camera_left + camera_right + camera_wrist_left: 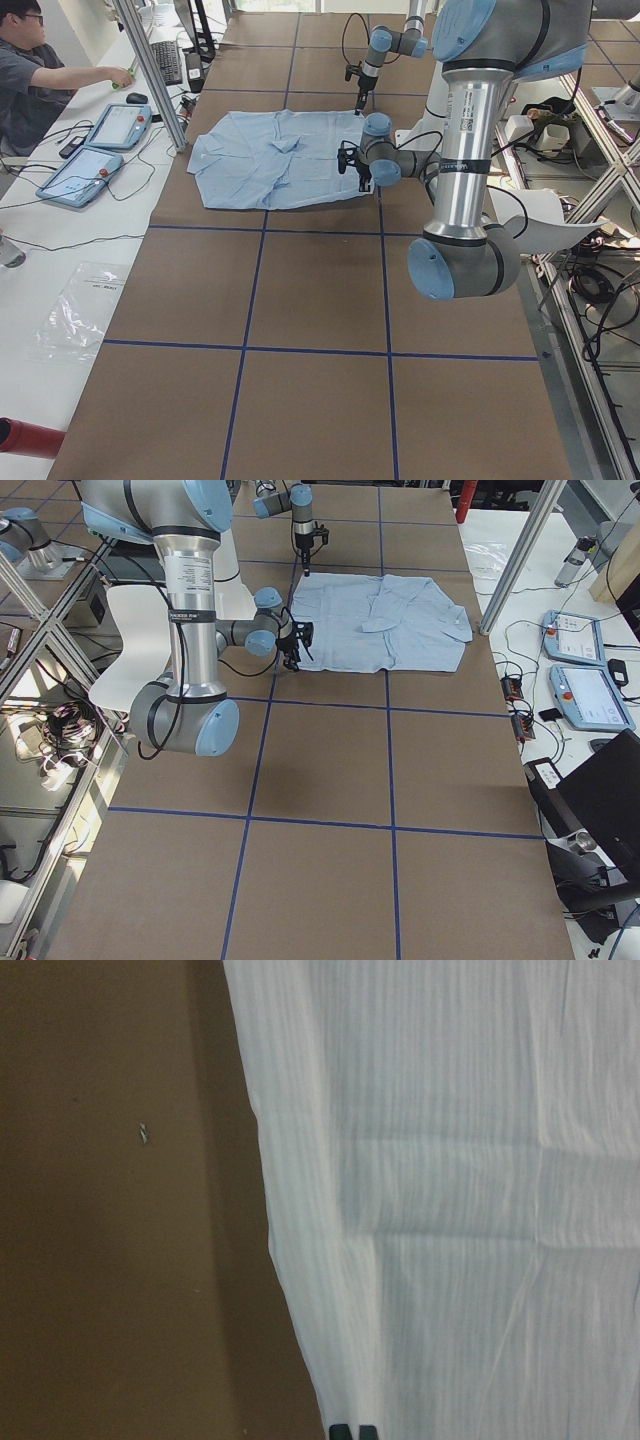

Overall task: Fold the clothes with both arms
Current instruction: 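Grasp both hem corners nearest the robot with both grippers, then lift the hem with both grippers and fold it toward the collar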

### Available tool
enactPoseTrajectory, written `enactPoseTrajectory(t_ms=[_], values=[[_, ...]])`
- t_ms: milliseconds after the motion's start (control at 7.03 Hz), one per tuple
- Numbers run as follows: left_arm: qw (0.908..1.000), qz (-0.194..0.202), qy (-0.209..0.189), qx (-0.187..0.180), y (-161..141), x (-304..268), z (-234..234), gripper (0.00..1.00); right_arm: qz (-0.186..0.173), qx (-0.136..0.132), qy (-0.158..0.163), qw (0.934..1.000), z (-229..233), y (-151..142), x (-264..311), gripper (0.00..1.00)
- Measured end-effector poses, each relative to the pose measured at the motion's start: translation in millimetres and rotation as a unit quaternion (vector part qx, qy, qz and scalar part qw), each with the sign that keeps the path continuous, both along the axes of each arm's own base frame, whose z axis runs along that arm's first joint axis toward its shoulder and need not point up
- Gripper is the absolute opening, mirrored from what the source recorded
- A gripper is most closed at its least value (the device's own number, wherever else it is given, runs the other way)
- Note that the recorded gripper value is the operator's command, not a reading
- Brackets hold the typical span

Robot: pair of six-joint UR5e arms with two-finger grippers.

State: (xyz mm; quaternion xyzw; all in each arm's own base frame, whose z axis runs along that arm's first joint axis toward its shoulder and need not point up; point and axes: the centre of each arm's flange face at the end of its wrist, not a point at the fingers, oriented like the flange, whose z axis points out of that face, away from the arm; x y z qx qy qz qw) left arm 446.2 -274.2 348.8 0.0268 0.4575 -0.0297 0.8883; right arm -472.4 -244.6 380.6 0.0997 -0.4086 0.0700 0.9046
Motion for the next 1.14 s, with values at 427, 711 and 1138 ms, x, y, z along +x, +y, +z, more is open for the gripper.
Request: enactPoseTrajectory(t_ms=[427, 711, 1138], values=[[1.0, 0.0, 0.001, 0.0, 0, 0, -1, 0.0, -0.003, -0.006, 0.029, 0.9995, 8, 2, 0, 0.0], [0.9999, 0.003, 0.01, 0.001, 3, -6, -11, 0.0, -0.007, -0.014, 0.048, 0.9987, -1, 5, 7, 0.0], [0.997, 0.058, 0.046, -0.02, 35, -48, -75, 0.0, -0.048, -0.051, 0.061, 0.9957, -77, 35, 71, 0.0]])
